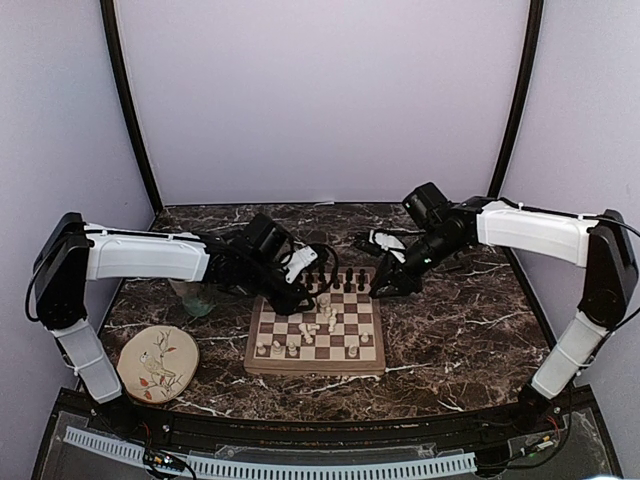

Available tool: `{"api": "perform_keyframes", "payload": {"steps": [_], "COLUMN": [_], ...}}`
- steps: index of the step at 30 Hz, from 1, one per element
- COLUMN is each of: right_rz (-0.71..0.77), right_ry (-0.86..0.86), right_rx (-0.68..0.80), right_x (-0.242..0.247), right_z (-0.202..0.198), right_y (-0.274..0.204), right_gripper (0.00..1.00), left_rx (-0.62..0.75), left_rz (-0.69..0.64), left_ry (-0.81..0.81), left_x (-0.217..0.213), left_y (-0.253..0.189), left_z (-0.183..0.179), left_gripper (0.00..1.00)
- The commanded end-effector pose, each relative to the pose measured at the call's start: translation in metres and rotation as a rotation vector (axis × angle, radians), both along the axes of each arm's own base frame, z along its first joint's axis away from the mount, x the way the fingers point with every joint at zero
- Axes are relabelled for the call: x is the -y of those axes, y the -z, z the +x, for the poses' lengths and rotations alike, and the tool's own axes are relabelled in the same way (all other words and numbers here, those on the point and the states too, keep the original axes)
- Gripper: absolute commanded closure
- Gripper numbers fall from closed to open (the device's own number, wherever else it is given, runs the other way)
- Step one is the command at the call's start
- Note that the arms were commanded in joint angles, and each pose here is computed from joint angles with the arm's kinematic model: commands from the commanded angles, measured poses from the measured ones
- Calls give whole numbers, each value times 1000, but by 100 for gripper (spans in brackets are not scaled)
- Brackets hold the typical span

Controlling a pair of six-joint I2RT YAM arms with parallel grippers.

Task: Set up the chess pieces on the board
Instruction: Pick up the chess pile from the chessboard.

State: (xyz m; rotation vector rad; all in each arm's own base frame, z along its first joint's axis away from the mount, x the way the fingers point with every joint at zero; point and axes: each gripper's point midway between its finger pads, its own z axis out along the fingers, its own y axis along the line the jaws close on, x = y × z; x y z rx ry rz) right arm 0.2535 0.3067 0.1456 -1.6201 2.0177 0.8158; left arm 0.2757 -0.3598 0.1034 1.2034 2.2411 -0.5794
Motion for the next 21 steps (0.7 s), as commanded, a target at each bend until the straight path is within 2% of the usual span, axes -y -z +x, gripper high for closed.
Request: {"api": "perform_keyframes", "payload": {"steps": [1,9,21], "right_rz": [62,60,47], "right_ry": [32,37,40], "right_rx": [32,20,10], "right_x": [2,0,4], "right_z": [8,9,6], "right_y": [-16,-12,-2], "right_gripper": [71,70,70], "left_rx": [34,50,10], "left_rz": [-63,-102,68], "left_ry": [-110,-67,5], "left_x": [9,28,31], "left_y": [-19,-25,3], "left_z": [20,25,25], "left_gripper": [67,68,71]}}
